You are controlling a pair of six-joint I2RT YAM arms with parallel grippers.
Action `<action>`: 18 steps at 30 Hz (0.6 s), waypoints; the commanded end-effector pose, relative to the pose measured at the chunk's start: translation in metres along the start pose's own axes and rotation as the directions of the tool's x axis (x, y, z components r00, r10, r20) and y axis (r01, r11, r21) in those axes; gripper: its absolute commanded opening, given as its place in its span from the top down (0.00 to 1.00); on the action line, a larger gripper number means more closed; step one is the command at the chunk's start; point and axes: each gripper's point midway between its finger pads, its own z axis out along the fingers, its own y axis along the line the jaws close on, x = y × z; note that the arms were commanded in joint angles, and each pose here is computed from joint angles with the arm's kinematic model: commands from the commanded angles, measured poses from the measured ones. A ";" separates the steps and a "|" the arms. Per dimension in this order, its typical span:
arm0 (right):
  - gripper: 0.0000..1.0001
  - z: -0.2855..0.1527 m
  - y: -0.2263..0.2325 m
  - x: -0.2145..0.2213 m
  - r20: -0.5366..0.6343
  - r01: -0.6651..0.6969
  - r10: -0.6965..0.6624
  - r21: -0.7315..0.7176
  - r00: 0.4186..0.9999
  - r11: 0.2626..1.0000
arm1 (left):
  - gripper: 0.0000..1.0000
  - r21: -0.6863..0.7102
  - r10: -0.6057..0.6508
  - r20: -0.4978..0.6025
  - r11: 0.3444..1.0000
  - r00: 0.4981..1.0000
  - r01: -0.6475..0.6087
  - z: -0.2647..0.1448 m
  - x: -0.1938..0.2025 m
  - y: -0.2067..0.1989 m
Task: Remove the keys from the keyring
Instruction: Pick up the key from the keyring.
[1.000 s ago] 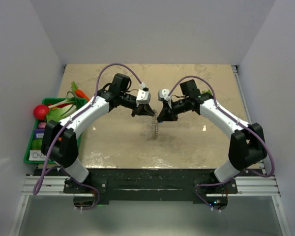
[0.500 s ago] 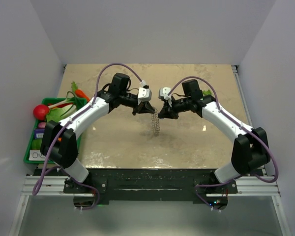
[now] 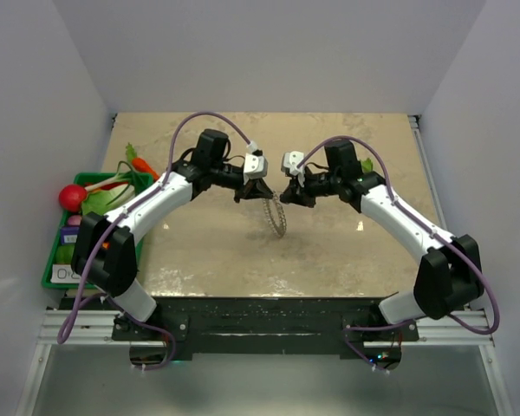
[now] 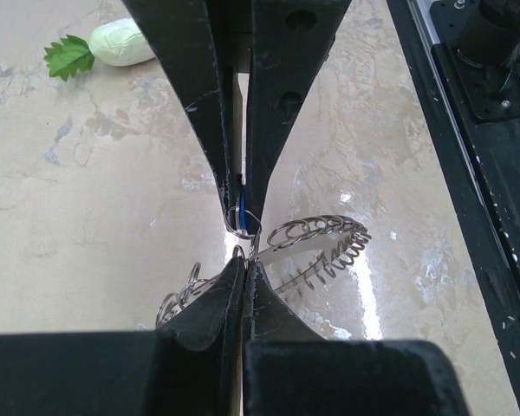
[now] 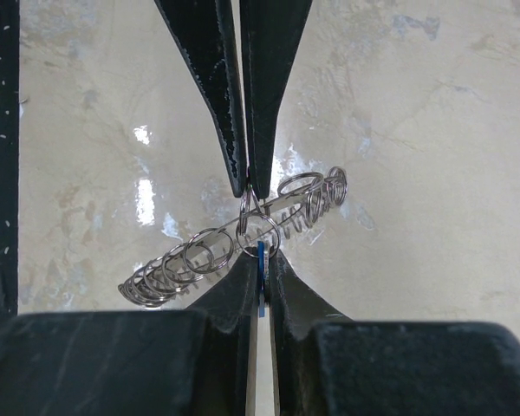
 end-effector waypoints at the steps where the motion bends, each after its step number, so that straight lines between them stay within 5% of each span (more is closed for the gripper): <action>1: 1.00 -0.010 -0.012 -0.020 0.041 0.059 -0.062 0.082 0.997 0.995 | 1.00 0.010 0.046 0.050 0.999 0.998 -0.047 -0.004 -0.022 -0.007; 18: 1.00 -0.017 -0.017 -0.031 0.068 0.076 -0.086 0.143 0.994 0.987 | 0.98 0.012 0.037 0.052 0.999 0.998 -0.038 -0.003 -0.021 -0.007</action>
